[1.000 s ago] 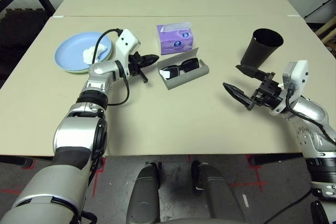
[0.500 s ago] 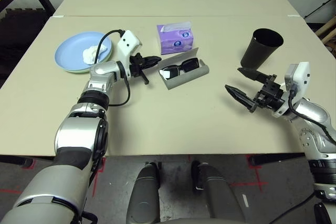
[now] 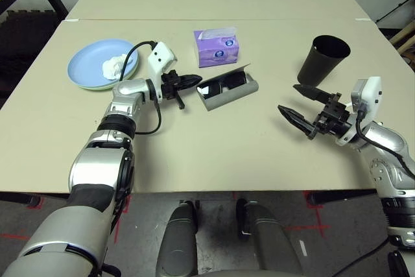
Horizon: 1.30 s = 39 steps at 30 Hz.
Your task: Organize and tidy the items on the table.
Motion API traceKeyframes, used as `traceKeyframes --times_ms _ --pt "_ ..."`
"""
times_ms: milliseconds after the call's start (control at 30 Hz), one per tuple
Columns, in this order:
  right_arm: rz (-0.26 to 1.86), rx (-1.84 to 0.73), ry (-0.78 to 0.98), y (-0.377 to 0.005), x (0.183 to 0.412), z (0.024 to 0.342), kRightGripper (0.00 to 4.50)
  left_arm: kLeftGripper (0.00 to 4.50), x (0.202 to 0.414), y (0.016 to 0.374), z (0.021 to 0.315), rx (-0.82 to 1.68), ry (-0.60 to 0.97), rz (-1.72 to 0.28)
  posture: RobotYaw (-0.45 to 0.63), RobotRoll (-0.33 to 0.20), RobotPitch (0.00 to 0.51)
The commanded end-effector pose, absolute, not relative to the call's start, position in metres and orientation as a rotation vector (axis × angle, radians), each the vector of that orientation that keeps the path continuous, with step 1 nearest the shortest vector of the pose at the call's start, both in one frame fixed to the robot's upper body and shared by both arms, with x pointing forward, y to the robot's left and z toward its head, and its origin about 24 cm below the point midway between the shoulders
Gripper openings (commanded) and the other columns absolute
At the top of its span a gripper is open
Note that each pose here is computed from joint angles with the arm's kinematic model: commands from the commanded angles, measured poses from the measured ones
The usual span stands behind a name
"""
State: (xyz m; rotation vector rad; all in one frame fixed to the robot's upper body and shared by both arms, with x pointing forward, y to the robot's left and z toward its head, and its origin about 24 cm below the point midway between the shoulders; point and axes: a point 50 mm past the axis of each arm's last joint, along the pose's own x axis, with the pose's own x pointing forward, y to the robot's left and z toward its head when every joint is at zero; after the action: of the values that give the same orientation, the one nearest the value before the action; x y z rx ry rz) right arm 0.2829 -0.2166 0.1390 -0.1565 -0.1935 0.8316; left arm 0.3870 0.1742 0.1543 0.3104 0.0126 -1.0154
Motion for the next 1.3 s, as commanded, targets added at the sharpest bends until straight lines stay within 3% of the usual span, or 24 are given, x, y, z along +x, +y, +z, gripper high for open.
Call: traceKeyframes --times_ms 33,567,1300 --pt "0.828 -0.154 -0.195 -0.219 0.282 0.141 4.5 0.03 0.383 0.169 0.147 0.271 0.021 -1.074 0.03 0.0 0.228" --pt "0.843 -0.156 -0.198 -0.214 0.285 0.14 4.5 0.03 0.373 0.159 0.152 0.211 -0.015 -1.197 0.05 0.0 0.22" --pt "0.841 -0.167 -0.223 -0.214 0.285 0.147 4.5 0.03 0.369 0.168 0.128 0.303 0.183 -1.181 0.03 0.0 0.218"
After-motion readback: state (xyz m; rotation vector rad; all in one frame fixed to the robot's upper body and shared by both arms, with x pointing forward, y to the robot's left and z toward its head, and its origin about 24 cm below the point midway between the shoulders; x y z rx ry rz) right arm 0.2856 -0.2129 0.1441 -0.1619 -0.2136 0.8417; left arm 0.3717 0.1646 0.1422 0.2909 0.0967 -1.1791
